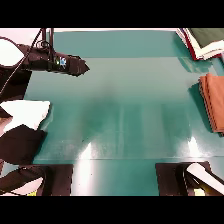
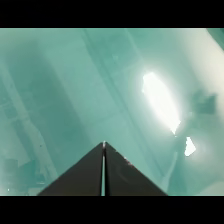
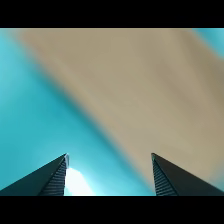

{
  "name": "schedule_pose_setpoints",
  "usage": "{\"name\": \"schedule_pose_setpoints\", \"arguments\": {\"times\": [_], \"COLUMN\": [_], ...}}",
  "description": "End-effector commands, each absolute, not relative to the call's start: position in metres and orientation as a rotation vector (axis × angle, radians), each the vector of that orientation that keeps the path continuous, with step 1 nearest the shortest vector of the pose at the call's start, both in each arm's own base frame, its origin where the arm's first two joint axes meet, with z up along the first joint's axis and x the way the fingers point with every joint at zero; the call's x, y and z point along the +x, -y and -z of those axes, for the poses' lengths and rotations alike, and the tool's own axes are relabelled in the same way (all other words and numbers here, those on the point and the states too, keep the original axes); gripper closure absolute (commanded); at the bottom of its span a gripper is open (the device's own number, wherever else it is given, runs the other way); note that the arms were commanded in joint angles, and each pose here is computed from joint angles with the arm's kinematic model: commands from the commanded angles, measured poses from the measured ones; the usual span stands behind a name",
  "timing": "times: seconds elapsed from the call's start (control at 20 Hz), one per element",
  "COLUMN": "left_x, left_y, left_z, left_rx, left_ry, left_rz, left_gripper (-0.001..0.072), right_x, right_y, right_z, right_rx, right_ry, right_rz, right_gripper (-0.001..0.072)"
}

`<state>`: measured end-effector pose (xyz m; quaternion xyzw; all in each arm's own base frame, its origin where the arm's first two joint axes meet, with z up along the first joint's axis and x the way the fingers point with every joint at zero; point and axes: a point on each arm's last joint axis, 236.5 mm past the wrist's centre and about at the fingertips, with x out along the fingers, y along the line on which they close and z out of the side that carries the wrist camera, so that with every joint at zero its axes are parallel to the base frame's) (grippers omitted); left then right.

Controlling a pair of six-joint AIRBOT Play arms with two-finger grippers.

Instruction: Fold the shirts.

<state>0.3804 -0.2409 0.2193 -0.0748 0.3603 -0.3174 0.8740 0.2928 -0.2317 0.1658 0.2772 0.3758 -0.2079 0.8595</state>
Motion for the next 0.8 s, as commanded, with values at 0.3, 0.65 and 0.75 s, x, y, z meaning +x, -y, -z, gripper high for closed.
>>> {"name": "schedule_pose_setpoints", "arguments": {"times": [0.3,0.65,0.75], "left_x": [0.383,0.399,0.402], "left_y": [0.241,0.241,0.241], "left_z": [-0.222,-0.239,-0.243], "left_rx": [-0.156,-0.185,-0.191], "left_ry": [-0.738,-0.643,-0.620], "left_rz": [0.662,0.642,0.637], "left_gripper": [0.0683,0.0683,0.0683], "right_x": [0.381,0.369,0.367], "right_y": [-0.035,-0.114,-0.117], "right_z": [-0.257,-0.256,-0.255], "right_rx": [0.353,0.251,0.250], "right_ry": [-0.602,-0.626,-0.632], "right_rz": [-0.272,-0.486,-0.494], "right_gripper": [0.0185,0.0692,0.0692]}}
